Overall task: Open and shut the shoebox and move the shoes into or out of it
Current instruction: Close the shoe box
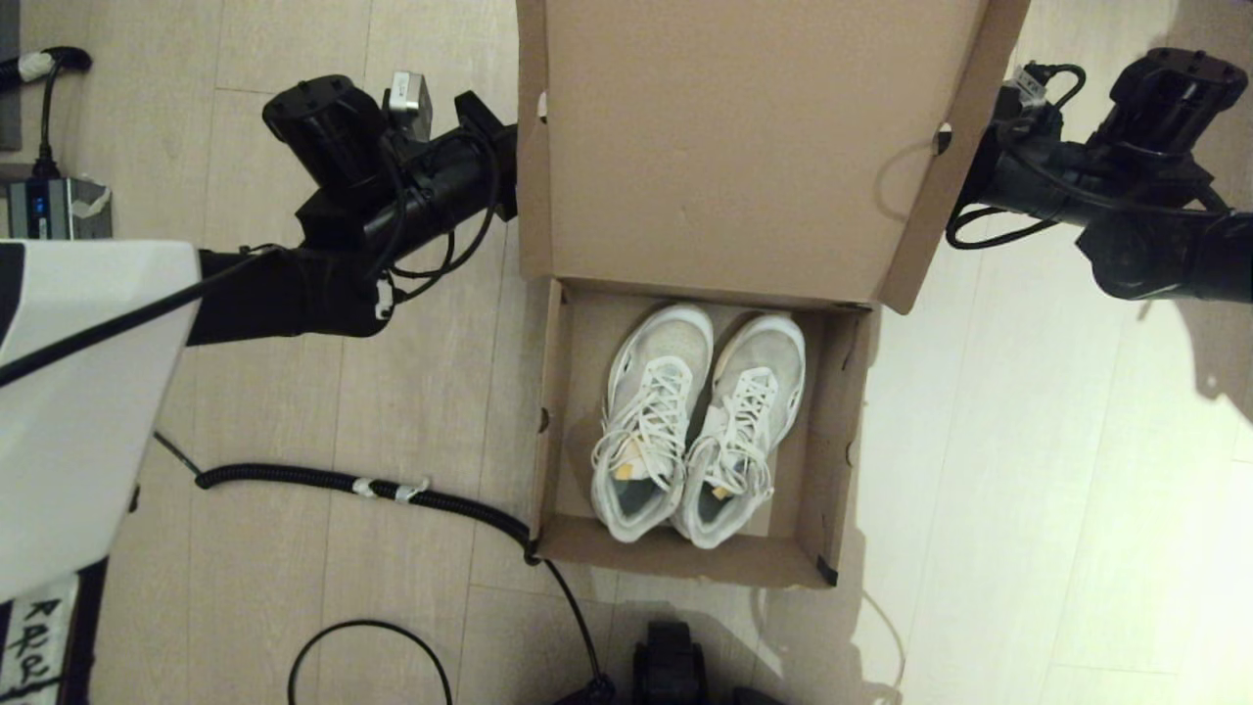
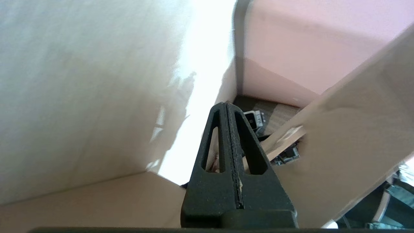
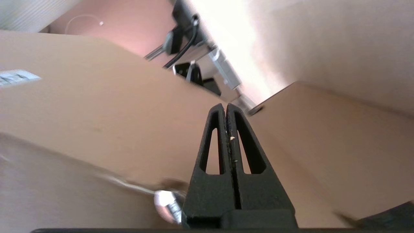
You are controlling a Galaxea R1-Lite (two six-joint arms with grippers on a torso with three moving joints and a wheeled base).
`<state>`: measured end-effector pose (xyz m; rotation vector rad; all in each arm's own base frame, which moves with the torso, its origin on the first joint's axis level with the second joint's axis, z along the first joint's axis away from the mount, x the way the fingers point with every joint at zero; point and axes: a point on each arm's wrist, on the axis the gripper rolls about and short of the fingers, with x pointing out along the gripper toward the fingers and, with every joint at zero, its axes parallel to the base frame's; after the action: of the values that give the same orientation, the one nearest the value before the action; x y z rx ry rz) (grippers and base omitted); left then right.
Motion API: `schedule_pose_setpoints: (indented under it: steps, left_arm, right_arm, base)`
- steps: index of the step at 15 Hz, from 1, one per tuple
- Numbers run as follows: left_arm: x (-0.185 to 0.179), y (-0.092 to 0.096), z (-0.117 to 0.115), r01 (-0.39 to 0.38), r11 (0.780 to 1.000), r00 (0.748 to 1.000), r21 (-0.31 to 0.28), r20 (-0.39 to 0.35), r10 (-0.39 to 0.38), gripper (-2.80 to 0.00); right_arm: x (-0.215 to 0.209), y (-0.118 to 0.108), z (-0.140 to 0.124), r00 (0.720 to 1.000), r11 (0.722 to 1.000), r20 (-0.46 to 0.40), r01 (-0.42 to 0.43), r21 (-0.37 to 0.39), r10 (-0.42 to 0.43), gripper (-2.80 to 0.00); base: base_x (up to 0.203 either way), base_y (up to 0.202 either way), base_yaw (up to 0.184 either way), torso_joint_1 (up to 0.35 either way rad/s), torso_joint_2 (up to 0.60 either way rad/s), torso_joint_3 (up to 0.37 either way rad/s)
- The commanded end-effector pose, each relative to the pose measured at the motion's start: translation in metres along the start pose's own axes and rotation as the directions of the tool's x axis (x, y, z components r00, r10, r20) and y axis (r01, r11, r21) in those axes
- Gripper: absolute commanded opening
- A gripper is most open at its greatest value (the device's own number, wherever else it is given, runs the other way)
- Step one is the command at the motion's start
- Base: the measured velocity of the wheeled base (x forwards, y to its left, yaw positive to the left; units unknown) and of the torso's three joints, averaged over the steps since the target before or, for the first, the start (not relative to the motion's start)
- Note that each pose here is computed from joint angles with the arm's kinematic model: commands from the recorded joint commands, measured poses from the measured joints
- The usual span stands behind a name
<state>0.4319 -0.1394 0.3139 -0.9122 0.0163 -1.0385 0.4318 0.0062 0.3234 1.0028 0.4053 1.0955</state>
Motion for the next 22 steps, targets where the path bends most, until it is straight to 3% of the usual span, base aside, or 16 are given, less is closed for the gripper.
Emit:
schedule_pose_setpoints:
  steps: [1, 8, 10, 12, 17, 22]
  left_arm:
    - [0.0, -0.016, 0.004, 0.031, 0.999, 1.0, 0.009, 0.005, -0.031, -2.8]
    - [0.002, -0.072, 0.008, 0.127, 0.991, 0.992, 0.039, 0.008, -0.128, -2.8]
    - [0.0, -0.087, 0.01, 0.15, 0.989, 0.989, 0.008, 0.01, -0.15, -2.8]
    - [-0.003, -0.099, 0.013, 0.167, 0.986, 0.986, -0.028, 0.019, -0.167, -2.8]
    - [-0.022, -0.116, 0.008, 0.162, 0.986, 0.987, -0.039, 0.01, -0.161, -2.8]
    - [-0.041, -0.148, -0.002, 0.186, 0.981, 0.982, -0.055, -0.01, -0.187, -2.8]
  right_arm:
    - [-0.003, 0.014, 0.0, 1.0, 1.0, -0.011, -0.013, -0.002, 0.013, -2.8]
    - [-0.018, 0.049, 0.002, 0.997, 0.996, -0.038, -0.07, 0.047, 0.072, -2.8]
    - [-0.022, 0.058, -0.001, 0.997, 0.997, -0.042, -0.068, 0.047, 0.07, -2.8]
    - [-0.026, 0.063, -0.008, 0.997, 0.996, -0.041, -0.059, 0.066, 0.062, -2.8]
    - [-0.037, 0.086, -0.033, 0.996, 0.995, -0.044, -0.076, 0.066, 0.079, -2.8]
    - [-0.047, 0.11, -0.059, 0.995, 0.993, -0.054, -0.082, 0.09, 0.087, -2.8]
  base:
    - [0.0, 0.0, 0.0, 0.0, 0.0, 0.0]
    - [0.0, 0.0, 0.0, 0.0, 0.0, 0.0]
    - [0.0, 0.0, 0.0, 0.0, 0.0, 0.0]
    - [0.0, 0.0, 0.0, 0.0, 0.0, 0.0]
    - [0.0, 0.0, 0.0, 0.0, 0.0, 0.0]
    - [0.0, 0.0, 0.0, 0.0, 0.0, 0.0]
